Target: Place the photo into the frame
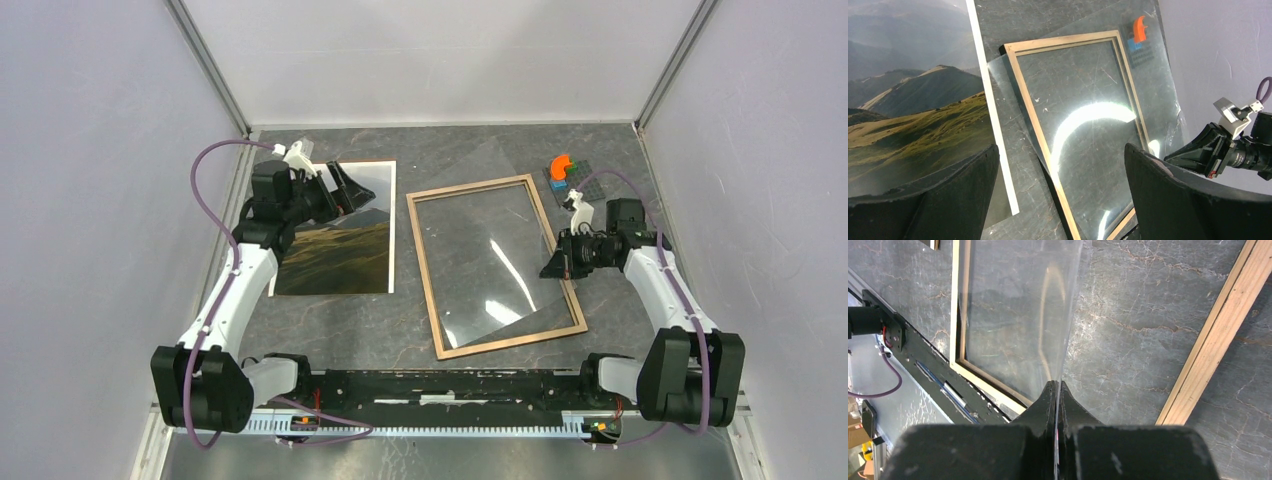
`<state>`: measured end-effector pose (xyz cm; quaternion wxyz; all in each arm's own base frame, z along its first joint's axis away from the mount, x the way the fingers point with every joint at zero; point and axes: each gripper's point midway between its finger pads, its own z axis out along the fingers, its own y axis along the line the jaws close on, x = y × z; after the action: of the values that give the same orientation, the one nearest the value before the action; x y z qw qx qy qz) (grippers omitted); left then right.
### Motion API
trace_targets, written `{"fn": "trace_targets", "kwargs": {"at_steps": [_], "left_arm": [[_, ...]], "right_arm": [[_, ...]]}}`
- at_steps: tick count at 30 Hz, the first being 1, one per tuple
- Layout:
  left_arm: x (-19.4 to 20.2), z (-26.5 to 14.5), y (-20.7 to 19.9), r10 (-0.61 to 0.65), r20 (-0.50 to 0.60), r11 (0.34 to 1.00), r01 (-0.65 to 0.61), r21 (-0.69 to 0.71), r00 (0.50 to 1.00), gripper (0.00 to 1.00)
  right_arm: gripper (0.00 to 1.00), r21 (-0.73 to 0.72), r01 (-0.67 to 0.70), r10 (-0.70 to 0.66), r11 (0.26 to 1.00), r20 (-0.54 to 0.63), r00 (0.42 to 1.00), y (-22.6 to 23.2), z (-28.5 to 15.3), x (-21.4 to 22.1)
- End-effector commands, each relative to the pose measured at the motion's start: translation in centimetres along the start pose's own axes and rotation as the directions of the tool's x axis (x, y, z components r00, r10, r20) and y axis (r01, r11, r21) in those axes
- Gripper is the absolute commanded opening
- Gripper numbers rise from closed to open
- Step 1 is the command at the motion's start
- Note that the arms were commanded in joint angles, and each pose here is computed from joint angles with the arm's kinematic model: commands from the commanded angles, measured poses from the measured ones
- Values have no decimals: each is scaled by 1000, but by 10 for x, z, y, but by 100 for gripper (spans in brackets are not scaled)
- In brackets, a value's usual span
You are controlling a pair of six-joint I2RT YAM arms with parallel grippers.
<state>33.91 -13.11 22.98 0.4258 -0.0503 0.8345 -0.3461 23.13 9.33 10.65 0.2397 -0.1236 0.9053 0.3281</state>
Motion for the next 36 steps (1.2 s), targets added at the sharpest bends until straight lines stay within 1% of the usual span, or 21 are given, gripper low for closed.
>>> {"fn": "trace_targets", "kwargs": {"at_steps": [1, 7, 10, 14, 19, 23, 30, 31, 36], "left_arm": [[0, 3, -13, -6, 3, 999, 6, 52, 1000, 100], [1, 3, -13, 0, -1, 999, 0, 50, 1000, 100], [1, 4, -13, -2, -5, 999, 2, 49, 1000, 100], [3, 6, -12, -9, -12, 999, 10, 50, 1000, 100], [3, 6, -13, -8, -14, 999, 8, 51, 1000, 100], [3, 6, -13, -7, -15, 999, 8, 52, 1000, 100], [5, 7, -12, -9, -21, 999, 10, 52, 1000, 100], [5, 7, -13, -7, -20, 999, 8, 52, 1000, 100], [4, 6, -13, -3, -17, 999, 4, 54, 1000, 100]], "right_arm": [[0, -32, 75, -73, 997, 65, 995, -1, 2, -13], [0, -91, 38, -33, 995, 48, 998, 5, 3, -4], [0, -90, -2, 5, 996, 33, 999, 5, 4, 6], [0, -111, -45, 53, 993, 69, 996, 12, 2, -1], [0, -151, -83, 97, 985, 87, 991, 22, -3, -12], [0, -161, -103, 117, 982, 78, 990, 27, -6, -14], [0, -205, -130, 145, 970, 60, 988, 33, -4, -5], [0, -214, -160, 175, 964, 52, 983, 36, -4, -3], [0, -203, -185, 197, 962, 44, 979, 35, -4, 1]]}}
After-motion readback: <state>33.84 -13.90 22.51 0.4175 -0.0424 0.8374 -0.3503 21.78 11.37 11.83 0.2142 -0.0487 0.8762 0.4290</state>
